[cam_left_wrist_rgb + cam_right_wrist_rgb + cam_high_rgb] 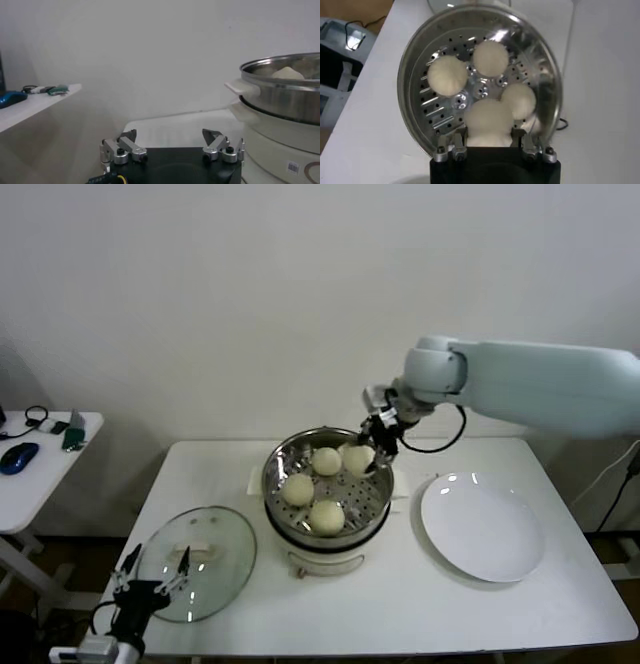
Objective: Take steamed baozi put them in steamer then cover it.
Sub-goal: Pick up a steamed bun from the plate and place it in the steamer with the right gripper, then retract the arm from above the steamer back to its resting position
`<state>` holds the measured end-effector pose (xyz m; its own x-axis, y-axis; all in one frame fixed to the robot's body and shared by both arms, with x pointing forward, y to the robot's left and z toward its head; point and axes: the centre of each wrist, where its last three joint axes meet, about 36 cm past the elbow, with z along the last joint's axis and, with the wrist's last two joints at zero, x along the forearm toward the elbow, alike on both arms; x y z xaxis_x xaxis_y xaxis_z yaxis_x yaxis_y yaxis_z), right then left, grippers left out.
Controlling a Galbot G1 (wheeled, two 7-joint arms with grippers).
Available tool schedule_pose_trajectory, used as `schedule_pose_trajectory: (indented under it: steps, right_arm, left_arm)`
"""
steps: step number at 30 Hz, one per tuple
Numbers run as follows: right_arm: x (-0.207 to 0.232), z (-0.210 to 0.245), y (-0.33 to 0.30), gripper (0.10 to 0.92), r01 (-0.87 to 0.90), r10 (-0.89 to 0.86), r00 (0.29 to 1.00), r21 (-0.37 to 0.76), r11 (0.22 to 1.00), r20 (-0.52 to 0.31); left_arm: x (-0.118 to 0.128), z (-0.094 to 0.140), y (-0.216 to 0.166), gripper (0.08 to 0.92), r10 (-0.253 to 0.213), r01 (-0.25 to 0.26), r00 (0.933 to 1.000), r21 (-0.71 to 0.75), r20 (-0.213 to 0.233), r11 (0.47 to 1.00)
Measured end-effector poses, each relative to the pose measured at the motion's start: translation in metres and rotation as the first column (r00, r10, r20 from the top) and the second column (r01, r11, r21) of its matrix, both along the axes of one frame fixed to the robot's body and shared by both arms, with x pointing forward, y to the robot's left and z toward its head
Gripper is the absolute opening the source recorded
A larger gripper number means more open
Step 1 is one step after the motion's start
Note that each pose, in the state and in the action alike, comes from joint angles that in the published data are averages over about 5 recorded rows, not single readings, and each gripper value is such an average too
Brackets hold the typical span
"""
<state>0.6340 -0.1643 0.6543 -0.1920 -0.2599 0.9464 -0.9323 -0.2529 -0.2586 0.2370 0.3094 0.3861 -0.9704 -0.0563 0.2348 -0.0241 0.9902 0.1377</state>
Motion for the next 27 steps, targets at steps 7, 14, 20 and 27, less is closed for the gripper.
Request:
schedule_pose_trajectory:
  steps: [7, 14, 20, 27]
  right_arm:
    - [0.003, -0.041, 0.008, 0.602, 0.005, -0.005, 1.0, -0.024, 1.0, -0.011]
    - [0.006, -0.063, 0.012, 0.625, 0.003, -0.004, 1.0, -0.041, 0.999, -0.02]
    - [0.011, -0.058, 0.007, 0.766, 0.002, -0.003, 1.0, -0.027, 1.0, -0.029]
    - [0.028, -0.01, -0.018, 0.822, 0.066, -0.066, 0.998, 0.063, 0.996, -0.011]
  left_arm:
    - [0.0, 0.0, 0.001, 0.823, 0.0, 0.0, 1.0, 0.002, 0.0, 1.0]
    - [0.0, 0.0, 0.002, 0.823, 0.0, 0.0, 1.0, 0.003, 0.0, 1.0]
    - [0.002, 0.002, 0.001, 0.823, 0.0, 0.0, 1.0, 0.002, 0.002, 1.0]
    - [0.003, 0.005, 0.0, 0.823, -0.001, 0.001, 1.0, 0.001, 0.009, 1.0]
